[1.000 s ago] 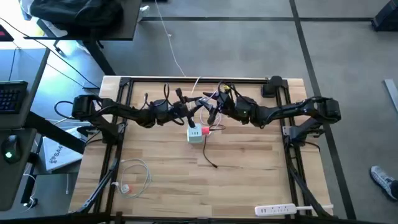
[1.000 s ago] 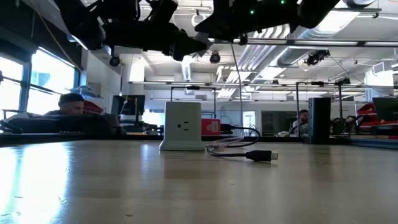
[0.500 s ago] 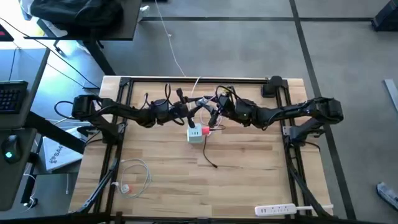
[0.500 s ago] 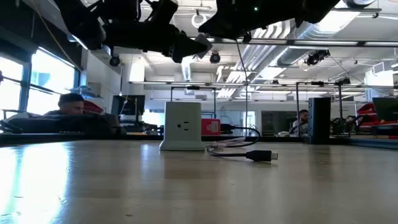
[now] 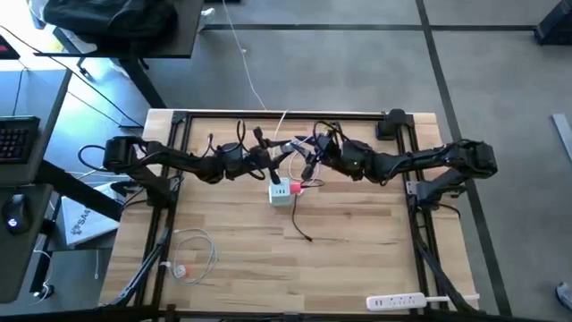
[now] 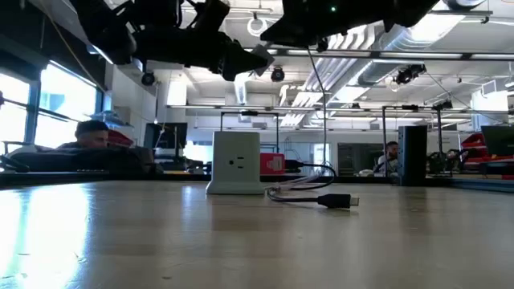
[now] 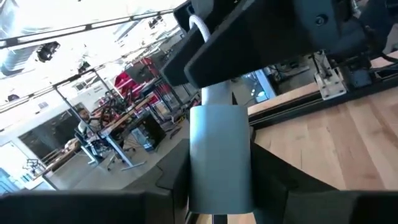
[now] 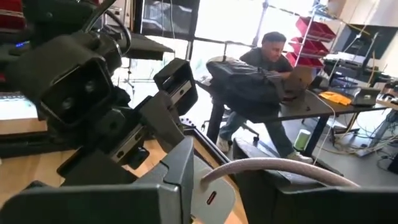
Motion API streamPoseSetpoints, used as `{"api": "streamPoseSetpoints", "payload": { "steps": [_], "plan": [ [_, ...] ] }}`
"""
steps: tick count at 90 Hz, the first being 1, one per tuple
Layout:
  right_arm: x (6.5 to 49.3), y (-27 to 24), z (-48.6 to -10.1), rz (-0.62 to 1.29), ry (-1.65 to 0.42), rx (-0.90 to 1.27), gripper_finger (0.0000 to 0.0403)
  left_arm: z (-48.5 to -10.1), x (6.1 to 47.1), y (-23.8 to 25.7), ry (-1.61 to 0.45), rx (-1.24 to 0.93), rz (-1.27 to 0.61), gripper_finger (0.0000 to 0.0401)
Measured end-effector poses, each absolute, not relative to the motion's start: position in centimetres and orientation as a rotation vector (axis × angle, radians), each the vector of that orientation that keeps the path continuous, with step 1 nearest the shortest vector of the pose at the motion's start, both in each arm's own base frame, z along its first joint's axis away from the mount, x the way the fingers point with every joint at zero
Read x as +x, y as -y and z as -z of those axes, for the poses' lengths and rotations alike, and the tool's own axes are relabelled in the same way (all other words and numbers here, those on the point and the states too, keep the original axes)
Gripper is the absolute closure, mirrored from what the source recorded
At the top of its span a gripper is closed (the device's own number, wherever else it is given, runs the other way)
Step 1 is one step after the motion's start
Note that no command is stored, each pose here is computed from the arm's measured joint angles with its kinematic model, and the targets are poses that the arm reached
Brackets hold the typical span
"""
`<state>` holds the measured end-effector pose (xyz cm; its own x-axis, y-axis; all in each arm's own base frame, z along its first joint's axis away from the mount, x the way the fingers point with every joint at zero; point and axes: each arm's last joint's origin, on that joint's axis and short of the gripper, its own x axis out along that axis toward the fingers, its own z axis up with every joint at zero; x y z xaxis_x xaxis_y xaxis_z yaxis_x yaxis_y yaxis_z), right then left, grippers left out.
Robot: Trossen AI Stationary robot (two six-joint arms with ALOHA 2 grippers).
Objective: Insert USB
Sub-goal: Insert the light pink charger cable into the white charger adapter
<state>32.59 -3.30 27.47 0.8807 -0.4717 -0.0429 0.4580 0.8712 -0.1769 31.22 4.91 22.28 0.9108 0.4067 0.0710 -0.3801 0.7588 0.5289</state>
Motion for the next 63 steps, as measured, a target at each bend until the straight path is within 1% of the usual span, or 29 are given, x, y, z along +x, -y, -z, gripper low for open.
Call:
{"api": "streamPoseSetpoints", "payload": {
  "steps": [34, 53, 63],
  "plan": [
    [32.62, 3.27, -27.35, 0.466, -0.106, -0.207, 0.0324, -22.30, 31.22, -4.91, -0.048, 0.564, -0.429, 0.0298],
    [32.72, 3.05, -27.27, 0.379, -0.113, -0.246, 0.0324, -22.29, 31.22, -4.91, -0.048, 0.564, -0.429, 0.0298],
    [32.71, 3.06, -27.24, 0.382, -0.116, -0.239, 0.0324, -22.26, 31.22, -4.90, -0.049, 0.564, -0.428, 0.0298]
  ]
}}
